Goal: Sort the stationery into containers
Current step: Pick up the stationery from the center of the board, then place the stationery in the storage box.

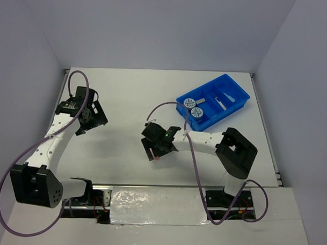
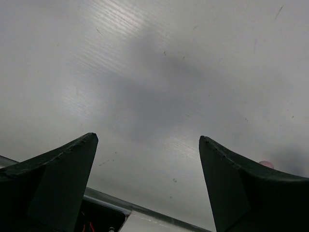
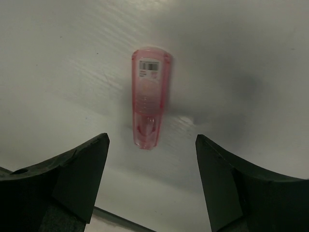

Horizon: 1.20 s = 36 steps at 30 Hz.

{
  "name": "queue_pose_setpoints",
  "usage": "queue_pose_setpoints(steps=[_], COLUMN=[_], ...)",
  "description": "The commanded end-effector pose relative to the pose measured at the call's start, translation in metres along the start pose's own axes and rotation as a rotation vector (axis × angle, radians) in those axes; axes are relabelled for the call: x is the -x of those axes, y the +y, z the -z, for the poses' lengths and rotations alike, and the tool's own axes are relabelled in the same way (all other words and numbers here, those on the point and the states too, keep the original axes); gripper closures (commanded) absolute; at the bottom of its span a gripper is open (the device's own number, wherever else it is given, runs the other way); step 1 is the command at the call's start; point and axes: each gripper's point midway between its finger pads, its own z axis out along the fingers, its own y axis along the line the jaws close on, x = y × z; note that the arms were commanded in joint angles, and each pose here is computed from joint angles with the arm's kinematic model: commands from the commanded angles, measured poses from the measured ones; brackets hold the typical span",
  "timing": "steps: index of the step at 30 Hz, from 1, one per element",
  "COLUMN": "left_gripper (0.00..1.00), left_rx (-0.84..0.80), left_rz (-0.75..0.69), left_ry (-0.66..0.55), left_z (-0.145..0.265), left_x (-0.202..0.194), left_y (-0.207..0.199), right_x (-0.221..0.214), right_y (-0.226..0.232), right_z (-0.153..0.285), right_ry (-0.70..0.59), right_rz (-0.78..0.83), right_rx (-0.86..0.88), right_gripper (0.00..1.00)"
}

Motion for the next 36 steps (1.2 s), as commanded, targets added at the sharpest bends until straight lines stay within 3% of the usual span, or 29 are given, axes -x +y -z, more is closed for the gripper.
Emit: queue_pose_setpoints(steps=[1, 6, 12, 14, 15, 16, 18, 20, 22, 23, 25, 26, 27, 29, 32, 36], left_gripper=[0.01, 0.01, 0.01, 0.01, 0.01, 0.01, 0.01, 0.01, 0.01, 0.01, 0.01, 0.01, 0.01, 0.01, 0.01, 0.01], left_rx=[-0.043, -0.052, -0.063, -0.069, -0.070, -0.070, -0.092, -0.125, -0.177, -0.192, -0.225, -0.236, -0.258, -0.269, -0.250, -0.246], left_rz=[-0.012, -0.017, -0.028, -0.037, -0.038, -0.041, -0.052, -0.076, -0.086, -0.089, -0.091, -0.089, -0.091, -0.100, -0.129, -0.165], left_ry=[0.021, 0.037, 0.045, 0.047, 0.044, 0.044, 0.042, 0.037, 0.036, 0.032, 0.036, 0.030, 0.032, 0.018, -0.008, 0.003], left_z=[-0.001, -0.003, -0.002, -0.002, -0.001, 0.000, 0.002, 0.004, 0.008, 0.010, 0.012, 0.013, 0.014, 0.015, 0.019, 0.018], left_x=[-0.008, -0.021, -0.032, -0.035, -0.035, -0.036, -0.036, -0.036, -0.035, -0.035, -0.036, -0.036, -0.037, -0.035, -0.028, -0.028], left_y=[-0.004, 0.001, 0.007, 0.008, 0.009, 0.009, 0.007, 0.003, -0.005, -0.007, -0.012, -0.014, -0.017, -0.018, -0.014, -0.013], right_x=[0.016, 0.007, -0.013, -0.013, -0.009, 0.004, 0.036, 0.096, 0.166, 0.186, 0.221, 0.223, 0.231, 0.223, 0.217, 0.210], right_y=[0.027, 0.024, 0.015, 0.021, 0.022, 0.030, 0.031, 0.034, -0.015, -0.047, -0.152, -0.214, -0.266, -0.321, -0.391, -0.436], right_z=[-0.006, -0.029, -0.057, -0.059, -0.058, -0.049, -0.029, 0.021, 0.072, 0.084, 0.107, 0.102, 0.118, 0.097, 0.109, 0.122], right_ry=[-0.062, -0.012, 0.061, 0.061, 0.057, 0.023, -0.058, -0.212, -0.386, -0.438, -0.501, -0.490, -0.482, -0.367, -0.273, -0.277], right_rz=[0.008, 0.012, 0.026, 0.039, 0.046, 0.049, 0.065, 0.035, -0.016, -0.030, -0.163, -0.209, -0.264, -0.270, -0.291, -0.345], right_rx=[0.056, 0.010, -0.050, -0.020, -0.019, 0.017, 0.067, 0.214, 0.311, 0.264, 0.003, -0.250, -0.369, -0.511, -0.741, -0.833], right_gripper=[0.20, 0.27, 0.49, 0.78, 0.87, 0.94, 0.95, 0.95, 0.92, 0.91, 0.89, 0.89, 0.92, 0.96, 1.00, 1.00])
